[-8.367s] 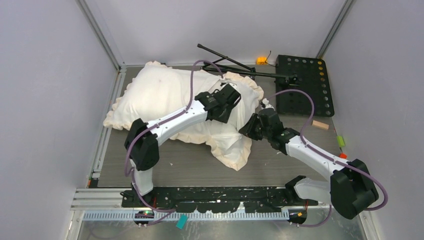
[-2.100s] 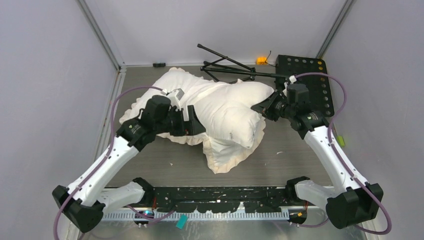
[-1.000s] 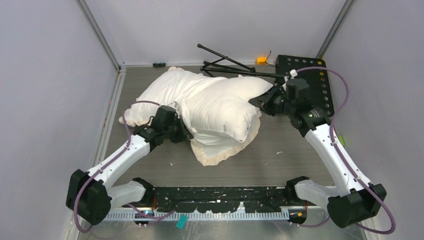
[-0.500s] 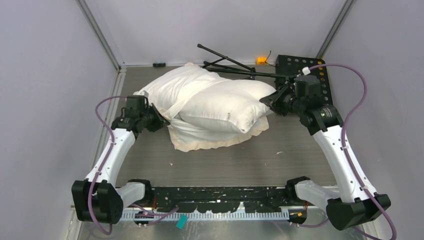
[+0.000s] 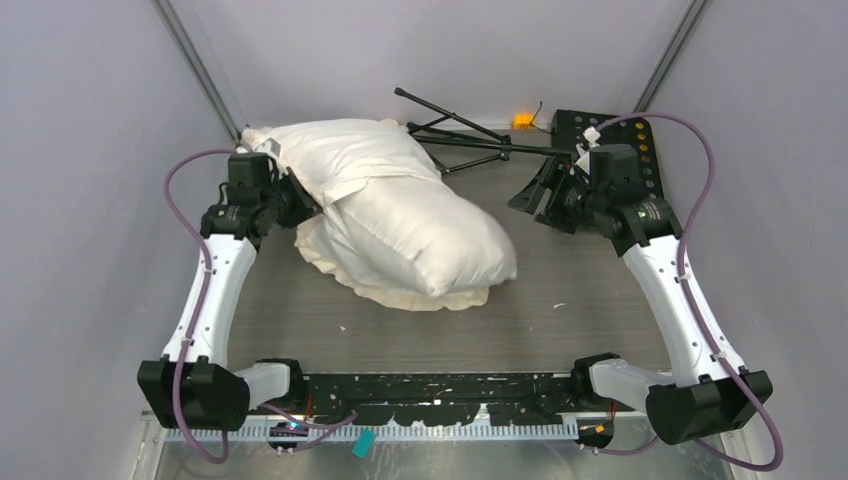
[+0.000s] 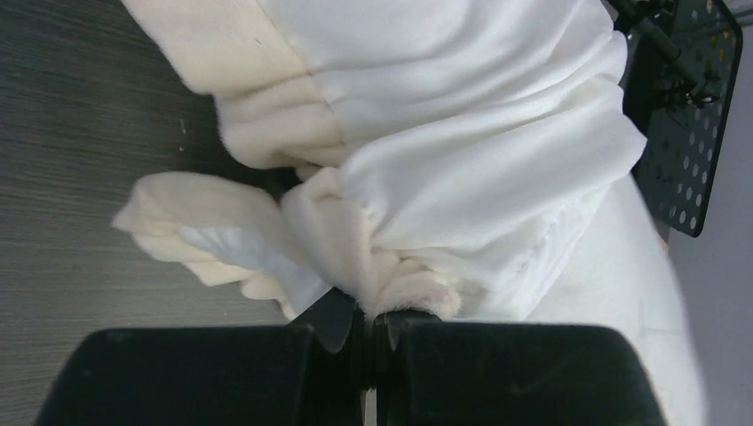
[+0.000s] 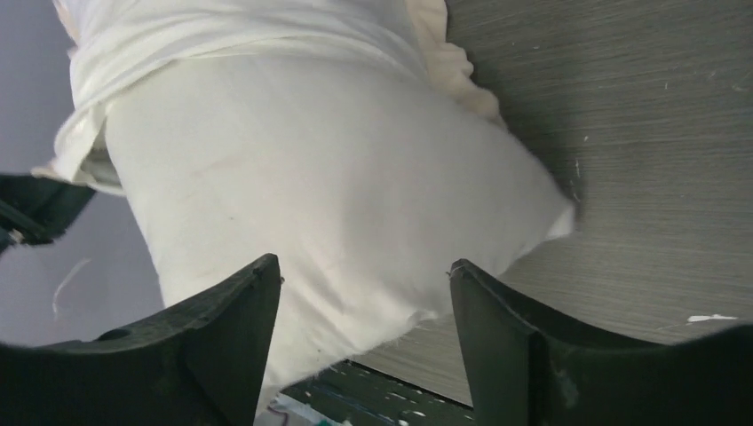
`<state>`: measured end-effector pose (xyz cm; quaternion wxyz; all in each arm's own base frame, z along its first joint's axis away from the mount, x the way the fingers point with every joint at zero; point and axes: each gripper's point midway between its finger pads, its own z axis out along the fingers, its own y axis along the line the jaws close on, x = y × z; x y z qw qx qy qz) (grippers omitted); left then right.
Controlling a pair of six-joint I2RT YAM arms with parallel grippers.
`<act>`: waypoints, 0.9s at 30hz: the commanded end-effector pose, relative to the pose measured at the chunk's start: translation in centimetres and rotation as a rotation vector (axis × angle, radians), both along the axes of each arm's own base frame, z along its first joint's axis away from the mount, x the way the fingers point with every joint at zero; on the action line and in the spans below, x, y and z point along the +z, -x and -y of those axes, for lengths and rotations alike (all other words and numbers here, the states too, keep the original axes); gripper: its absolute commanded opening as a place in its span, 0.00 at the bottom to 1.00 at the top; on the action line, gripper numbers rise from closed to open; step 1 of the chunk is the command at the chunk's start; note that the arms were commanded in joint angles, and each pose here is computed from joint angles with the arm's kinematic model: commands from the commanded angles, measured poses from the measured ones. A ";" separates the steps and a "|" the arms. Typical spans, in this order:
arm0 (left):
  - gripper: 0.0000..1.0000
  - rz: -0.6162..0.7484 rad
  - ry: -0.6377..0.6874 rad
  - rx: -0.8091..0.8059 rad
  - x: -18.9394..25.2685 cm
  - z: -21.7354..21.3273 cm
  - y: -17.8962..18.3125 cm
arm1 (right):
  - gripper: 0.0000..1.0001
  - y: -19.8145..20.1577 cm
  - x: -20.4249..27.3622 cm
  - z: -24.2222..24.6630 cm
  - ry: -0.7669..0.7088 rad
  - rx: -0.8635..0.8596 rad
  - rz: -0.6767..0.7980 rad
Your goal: Remove the pillowcase from the pillow
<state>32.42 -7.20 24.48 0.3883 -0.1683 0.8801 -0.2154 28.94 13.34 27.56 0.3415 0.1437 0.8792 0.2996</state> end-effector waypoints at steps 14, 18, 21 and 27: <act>0.00 0.068 0.091 -0.149 4.5 2.4 -4.3 | 0.89 3.8 5.9 -7.9 0.200 0.504 0.332; 0.00 0.073 0.103 -0.162 4.8 2.8 -3.6 | 0.89 5.1 5.7 -10.8 0.247 0.573 0.362; 0.00 0.085 0.105 -0.166 5.2 2.9 -3.2 | 0.89 6.1 6.4 -12.2 0.267 0.602 0.398; 0.00 0.105 0.127 -0.196 6.1 4.1 -2.7 | 0.90 7.2 6.5 -14.5 0.403 0.634 0.415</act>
